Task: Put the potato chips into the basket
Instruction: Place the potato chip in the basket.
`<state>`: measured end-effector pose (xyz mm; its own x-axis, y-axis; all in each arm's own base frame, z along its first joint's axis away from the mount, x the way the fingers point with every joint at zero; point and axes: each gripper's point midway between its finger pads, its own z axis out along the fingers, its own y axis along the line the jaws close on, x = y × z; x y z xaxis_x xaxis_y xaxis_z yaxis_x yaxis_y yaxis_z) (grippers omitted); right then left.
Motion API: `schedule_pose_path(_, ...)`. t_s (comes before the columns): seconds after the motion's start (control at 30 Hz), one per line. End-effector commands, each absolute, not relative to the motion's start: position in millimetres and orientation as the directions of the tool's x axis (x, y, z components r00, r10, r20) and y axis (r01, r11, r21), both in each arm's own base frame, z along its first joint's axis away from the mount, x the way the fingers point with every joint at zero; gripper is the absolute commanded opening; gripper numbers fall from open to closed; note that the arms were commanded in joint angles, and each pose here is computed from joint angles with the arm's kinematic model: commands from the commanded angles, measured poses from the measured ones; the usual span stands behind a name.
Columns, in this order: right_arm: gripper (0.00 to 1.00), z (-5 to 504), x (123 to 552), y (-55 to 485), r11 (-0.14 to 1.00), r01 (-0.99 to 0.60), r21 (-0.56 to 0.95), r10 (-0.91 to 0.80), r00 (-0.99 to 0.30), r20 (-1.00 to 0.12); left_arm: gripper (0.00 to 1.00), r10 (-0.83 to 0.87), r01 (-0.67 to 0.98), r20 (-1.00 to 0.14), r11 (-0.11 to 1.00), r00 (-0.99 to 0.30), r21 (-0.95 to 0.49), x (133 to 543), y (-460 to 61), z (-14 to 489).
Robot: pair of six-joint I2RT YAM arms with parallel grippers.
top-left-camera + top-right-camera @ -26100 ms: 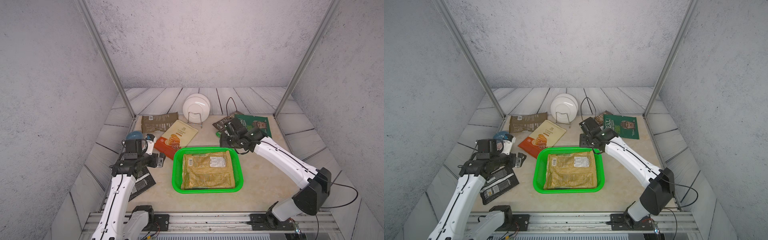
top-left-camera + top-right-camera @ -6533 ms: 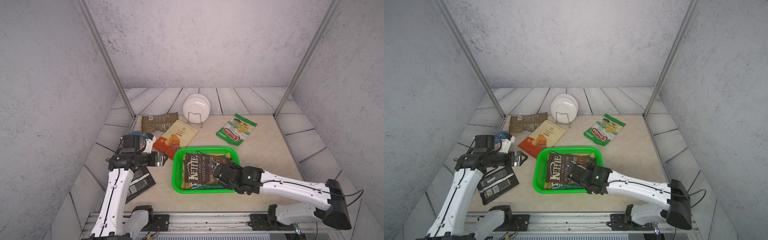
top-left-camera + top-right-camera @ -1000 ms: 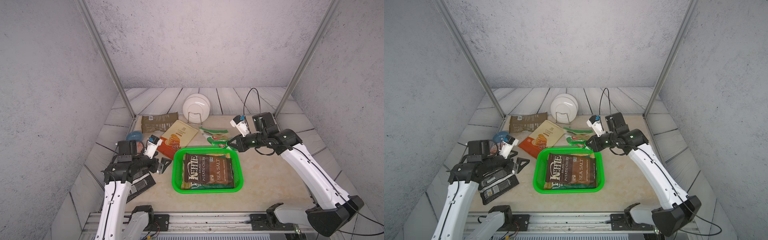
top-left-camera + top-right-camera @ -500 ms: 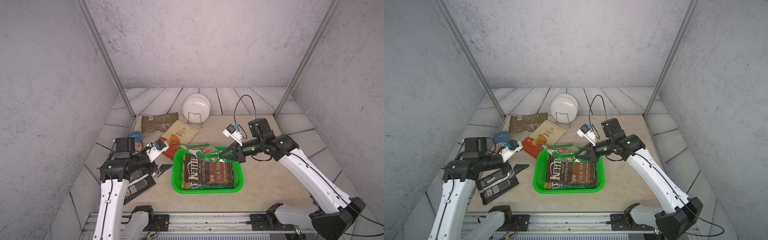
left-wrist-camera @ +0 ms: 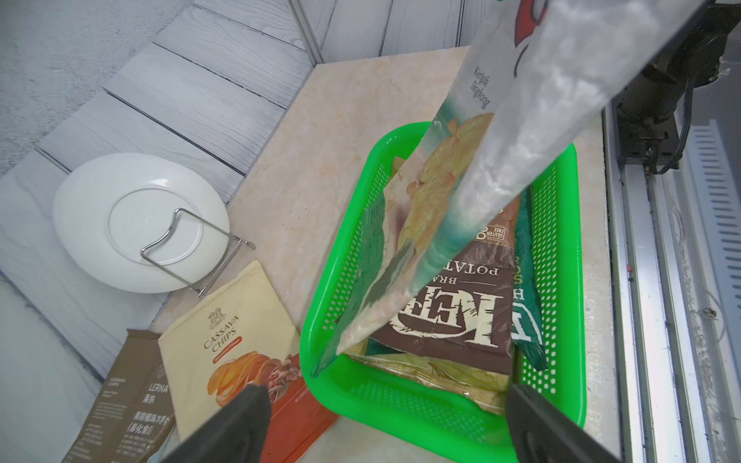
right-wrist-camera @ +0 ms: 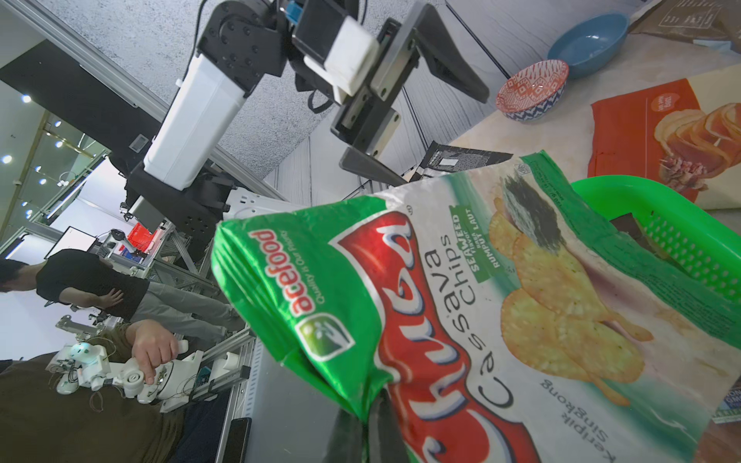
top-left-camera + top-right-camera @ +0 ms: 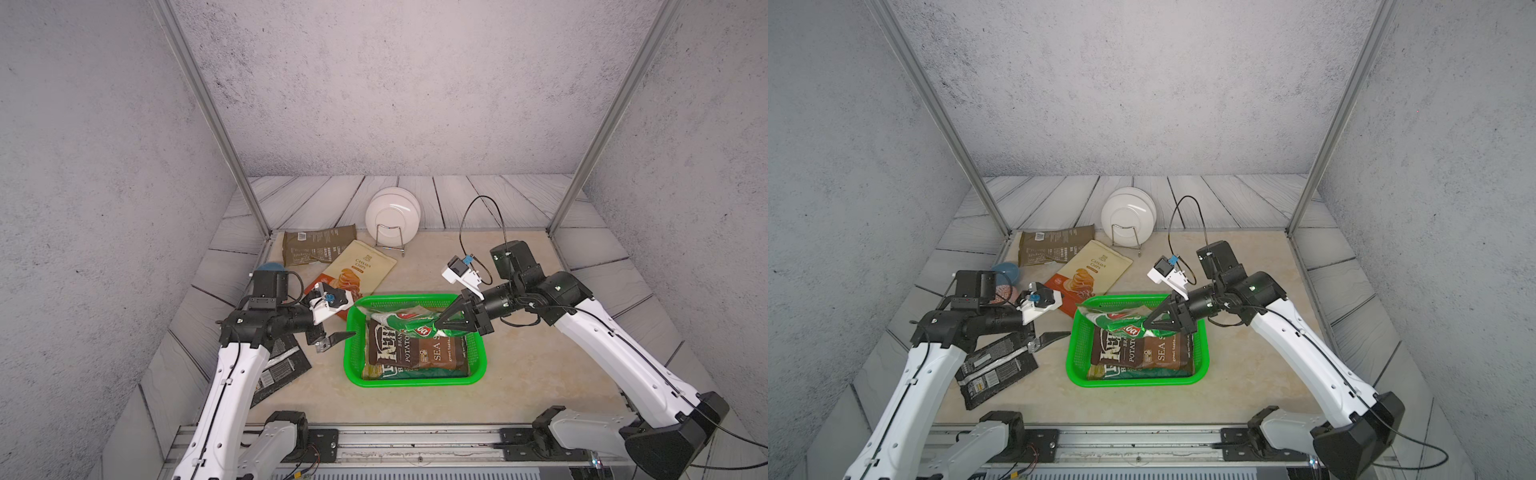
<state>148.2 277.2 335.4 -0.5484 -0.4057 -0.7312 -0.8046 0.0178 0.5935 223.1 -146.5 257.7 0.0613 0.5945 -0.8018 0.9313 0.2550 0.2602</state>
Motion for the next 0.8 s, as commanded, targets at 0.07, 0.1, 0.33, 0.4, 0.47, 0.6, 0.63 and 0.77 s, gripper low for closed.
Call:
schedule_pose_path(0.07,0.00,365.3,127.3,274.9,-0.095,-0.842,0.531,-0.376,-0.463,-0.802,0.98,0.614,0.932,-0.787,0.248,0.059,0.264,241.4,-159.1,241.7)
schedule_pose_path(0.1,0.00,366.7,125.8,274.8,-0.100,-0.843,0.529,-0.376,-0.460,-0.804,0.97,0.619,0.935,-0.784,0.241,0.058,0.260,242.7,-161.1,239.4)
schedule_pose_path(0.33,0.00,368.4,119.9,272.8,-0.117,-0.844,0.523,-0.374,-0.450,-0.811,0.95,0.620,0.944,-0.784,0.239,0.032,0.228,256.8,-170.5,228.9)
schedule_pose_path(0.4,0.00,368.7,120.0,273.3,-0.123,-0.844,0.522,-0.372,-0.449,-0.813,0.93,0.620,0.954,-0.784,0.214,0.035,0.212,253.4,-174.1,224.8)
schedule_pose_path(0.47,0.00,368.1,120.5,274.0,-0.128,-0.842,0.524,-0.371,-0.449,-0.813,0.86,0.622,0.957,-0.782,0.201,0.038,0.207,252.6,-177.2,221.5)
schedule_pose_path(0.6,0.00,368.2,121.3,273.6,-0.119,-0.849,0.515,-0.369,-0.444,-0.816,0.54,0.626,0.958,-0.779,0.201,0.034,0.203,254.6,-178.0,220.4)
schedule_pose_path(0.63,0.00,367.6,121.9,273.2,-0.111,-0.853,0.509,-0.370,-0.440,-0.818,0.45,0.630,0.957,-0.776,0.204,0.033,0.207,255.2,-177.4,220.6)
schedule_pose_path(0.77,0.00,361.7,124.7,271.1,-0.069,-0.871,0.486,-0.373,-0.429,-0.823,0.12,0.657,0.951,-0.753,0.207,0.037,0.228,252.0,-171.6,213.7)
